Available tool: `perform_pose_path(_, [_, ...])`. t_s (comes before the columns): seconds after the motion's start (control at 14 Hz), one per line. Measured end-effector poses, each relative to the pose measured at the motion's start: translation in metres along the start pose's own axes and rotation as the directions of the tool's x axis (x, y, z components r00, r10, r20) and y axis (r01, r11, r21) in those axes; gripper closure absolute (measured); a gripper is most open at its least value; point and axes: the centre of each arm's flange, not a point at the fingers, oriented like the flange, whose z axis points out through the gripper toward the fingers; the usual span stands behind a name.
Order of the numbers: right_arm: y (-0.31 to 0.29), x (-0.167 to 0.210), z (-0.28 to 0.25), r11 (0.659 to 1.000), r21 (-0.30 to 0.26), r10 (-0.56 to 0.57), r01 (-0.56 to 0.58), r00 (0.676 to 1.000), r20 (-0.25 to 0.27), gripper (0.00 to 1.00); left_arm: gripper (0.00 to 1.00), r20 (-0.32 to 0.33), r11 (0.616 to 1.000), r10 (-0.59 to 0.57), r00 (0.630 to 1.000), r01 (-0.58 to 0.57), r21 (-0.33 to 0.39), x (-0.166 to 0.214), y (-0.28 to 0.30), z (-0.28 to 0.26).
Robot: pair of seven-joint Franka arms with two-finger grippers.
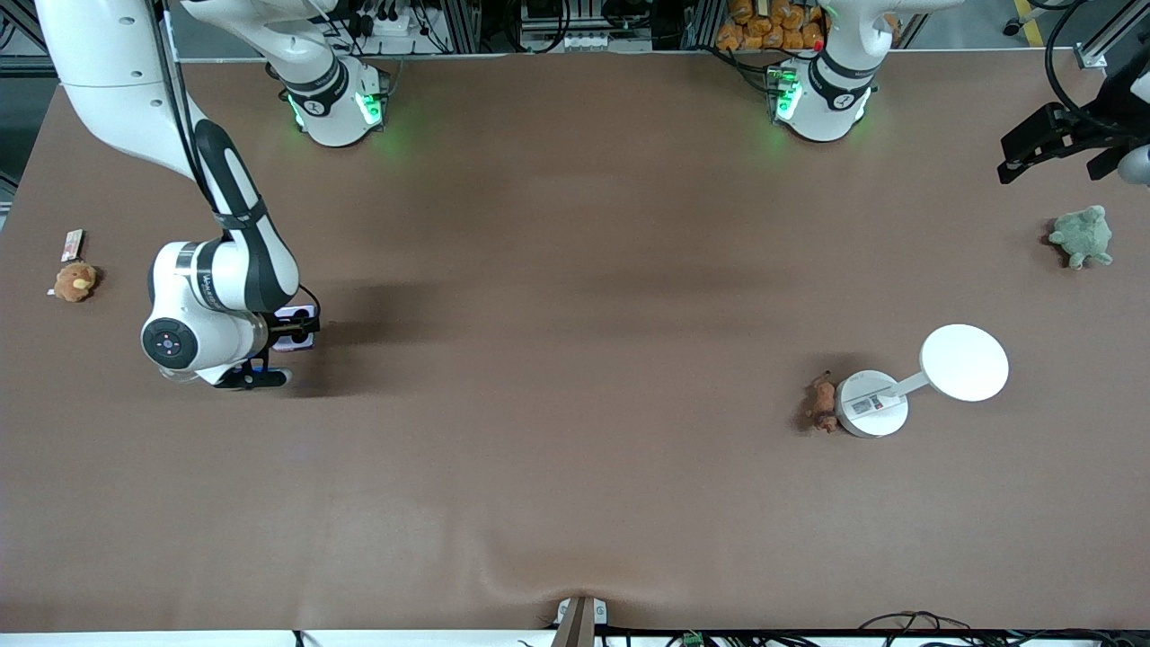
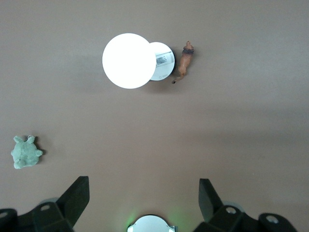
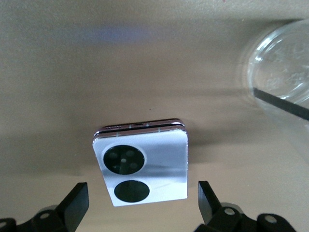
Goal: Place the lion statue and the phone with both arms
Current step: 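Lower the phone beside the glass cup while the left gripper withdraws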
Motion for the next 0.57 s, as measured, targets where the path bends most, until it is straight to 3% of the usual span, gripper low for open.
perform_pose_path(0.57, [-0.043, -0.002, -0.011, 1.0, -0.023, 0.004, -0.004, 1.0, -0.013, 0.0, 0.0, -0.011, 1.0, -0.004, 1.0, 0.004, -0.001, 0.001, -0.002, -0.001])
